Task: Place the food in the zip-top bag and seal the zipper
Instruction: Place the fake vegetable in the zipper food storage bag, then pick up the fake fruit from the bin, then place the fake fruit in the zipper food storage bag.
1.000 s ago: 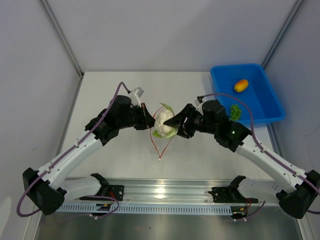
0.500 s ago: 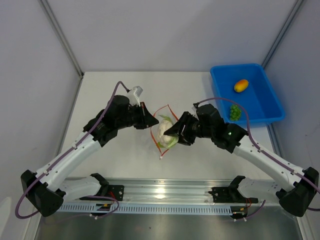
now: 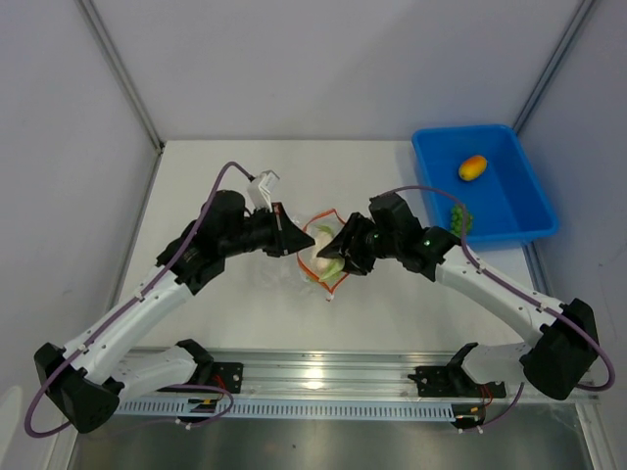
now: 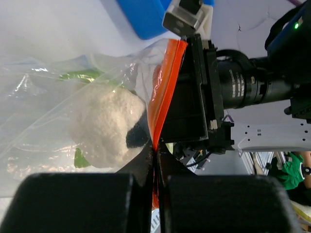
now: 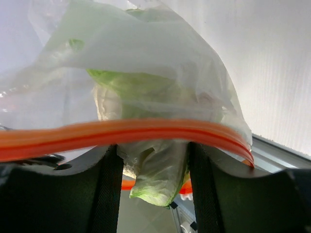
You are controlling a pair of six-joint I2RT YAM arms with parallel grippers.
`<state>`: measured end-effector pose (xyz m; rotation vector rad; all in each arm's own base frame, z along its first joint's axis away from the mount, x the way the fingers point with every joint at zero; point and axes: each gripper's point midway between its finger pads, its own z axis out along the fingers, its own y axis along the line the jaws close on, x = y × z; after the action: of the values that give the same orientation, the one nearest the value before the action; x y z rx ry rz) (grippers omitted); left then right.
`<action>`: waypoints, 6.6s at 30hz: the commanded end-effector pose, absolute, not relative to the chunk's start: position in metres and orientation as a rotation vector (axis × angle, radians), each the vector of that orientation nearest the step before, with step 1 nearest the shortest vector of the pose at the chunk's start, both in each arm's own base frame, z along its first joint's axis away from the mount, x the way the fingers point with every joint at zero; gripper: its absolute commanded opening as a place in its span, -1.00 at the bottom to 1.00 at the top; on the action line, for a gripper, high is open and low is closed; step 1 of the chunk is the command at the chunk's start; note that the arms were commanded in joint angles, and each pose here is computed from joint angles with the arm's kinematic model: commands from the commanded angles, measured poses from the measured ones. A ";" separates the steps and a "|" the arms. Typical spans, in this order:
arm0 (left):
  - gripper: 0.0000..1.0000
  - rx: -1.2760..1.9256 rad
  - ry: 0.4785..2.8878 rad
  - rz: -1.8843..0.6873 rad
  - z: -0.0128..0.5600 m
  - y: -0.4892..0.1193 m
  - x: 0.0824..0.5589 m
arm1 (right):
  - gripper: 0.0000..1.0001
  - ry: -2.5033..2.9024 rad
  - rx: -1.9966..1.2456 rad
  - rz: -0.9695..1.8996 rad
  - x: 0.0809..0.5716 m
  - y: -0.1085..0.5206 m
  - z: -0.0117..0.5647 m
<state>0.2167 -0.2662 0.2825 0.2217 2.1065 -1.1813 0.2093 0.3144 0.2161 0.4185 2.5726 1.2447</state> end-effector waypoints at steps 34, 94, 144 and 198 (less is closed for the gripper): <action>-0.99 0.266 2.106 -1.254 0.273 -0.266 0.213 | 0.49 2.353 0.181 0.619 0.236 0.188 0.299; -0.99 0.377 2.085 -1.299 0.255 -0.262 0.192 | 0.99 2.642 0.889 -0.287 0.446 -0.084 0.040; -0.99 0.305 2.050 -1.314 0.259 -0.243 0.167 | -0.69 2.384 0.838 -0.046 0.463 -0.075 0.134; -0.99 0.370 2.032 -1.548 0.289 -0.263 0.155 | -0.76 1.770 -0.627 0.887 0.213 0.285 0.364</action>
<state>0.1567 -0.2592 0.2557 0.3406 2.1272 -1.4681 0.2076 0.2853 0.3477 -0.6337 1.8648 0.9342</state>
